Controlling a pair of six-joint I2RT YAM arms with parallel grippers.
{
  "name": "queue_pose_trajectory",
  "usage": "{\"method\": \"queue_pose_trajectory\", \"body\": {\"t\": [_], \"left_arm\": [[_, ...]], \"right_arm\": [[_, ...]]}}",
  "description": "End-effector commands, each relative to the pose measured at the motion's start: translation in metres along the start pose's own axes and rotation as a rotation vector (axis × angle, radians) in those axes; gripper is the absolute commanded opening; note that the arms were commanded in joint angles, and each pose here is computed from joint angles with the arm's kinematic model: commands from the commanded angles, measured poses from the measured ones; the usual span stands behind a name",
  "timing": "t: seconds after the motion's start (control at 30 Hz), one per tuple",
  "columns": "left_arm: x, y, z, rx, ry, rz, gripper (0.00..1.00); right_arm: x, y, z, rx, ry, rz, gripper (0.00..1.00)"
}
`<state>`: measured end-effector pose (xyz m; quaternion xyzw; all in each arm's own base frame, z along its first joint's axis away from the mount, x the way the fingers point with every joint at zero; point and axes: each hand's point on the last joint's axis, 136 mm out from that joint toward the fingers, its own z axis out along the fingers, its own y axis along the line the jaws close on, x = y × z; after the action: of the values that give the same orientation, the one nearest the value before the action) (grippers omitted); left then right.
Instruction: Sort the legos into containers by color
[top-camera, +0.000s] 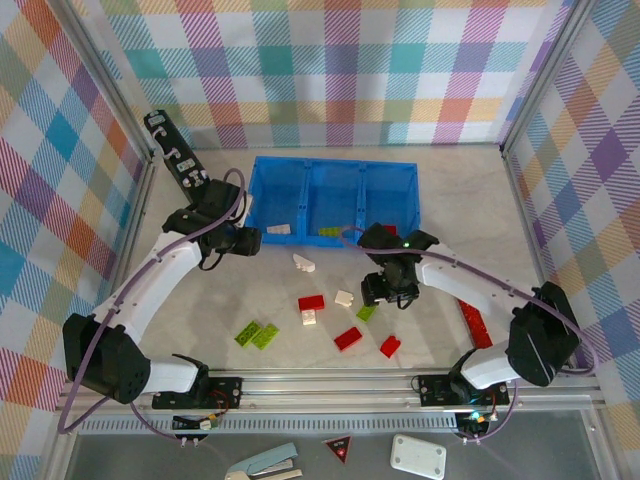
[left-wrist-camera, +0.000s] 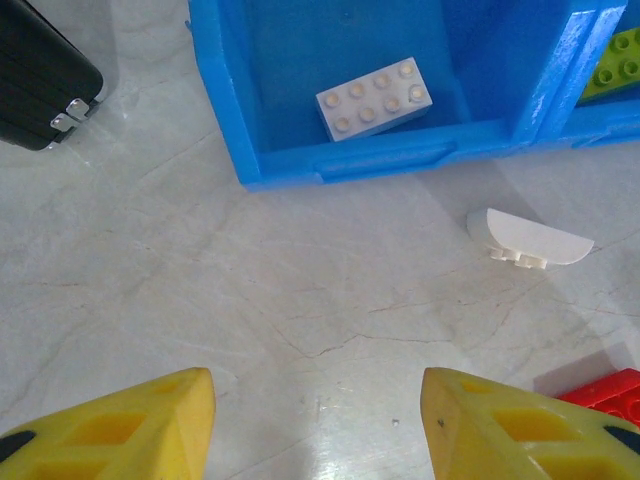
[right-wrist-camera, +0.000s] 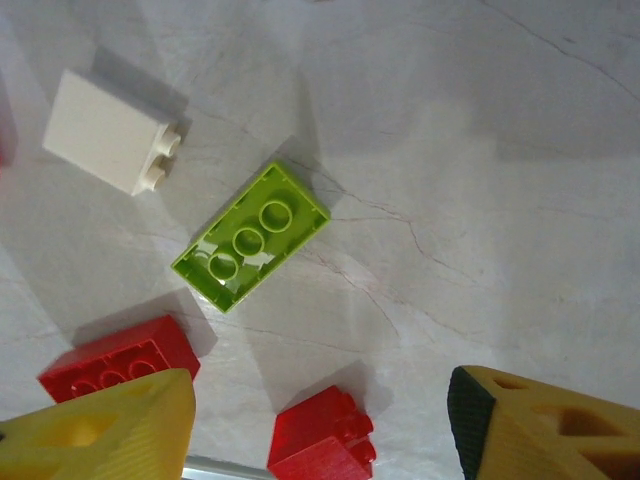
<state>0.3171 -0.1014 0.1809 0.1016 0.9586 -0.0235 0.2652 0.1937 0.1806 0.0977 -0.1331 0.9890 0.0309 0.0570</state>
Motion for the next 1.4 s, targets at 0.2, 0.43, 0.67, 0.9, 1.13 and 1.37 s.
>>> {"method": "queue_pose_trajectory", "body": {"t": [0.2,0.43,0.67,0.9,1.13,1.37], "left_arm": [[-0.01,0.003,-0.004,-0.006,-0.067,0.023,0.57],[-0.01,0.004,-0.005,-0.012,-0.068,0.023,0.57],[-0.012,0.007,-0.012,-0.025,-0.095,0.02,0.58],[-0.011,0.008,-0.012,-0.031,-0.098,0.021,0.58],[-0.011,0.009,-0.011,-0.037,-0.094,0.021,0.58],[-0.01,0.009,-0.008,-0.039,-0.085,0.022,0.58]], "right_arm": [[0.009,0.011,0.006,-0.004,0.053,-0.274,0.7],[0.027,0.034,0.006,-0.001,0.07,-0.336,0.7],[0.037,0.059,0.015,0.06,0.078,-0.197,0.7],[0.049,0.084,0.033,0.081,0.104,-0.212,0.75],[0.054,0.095,0.051,0.087,0.123,-0.225,0.82],[0.053,0.099,0.062,0.083,0.124,-0.239,0.82]]}}
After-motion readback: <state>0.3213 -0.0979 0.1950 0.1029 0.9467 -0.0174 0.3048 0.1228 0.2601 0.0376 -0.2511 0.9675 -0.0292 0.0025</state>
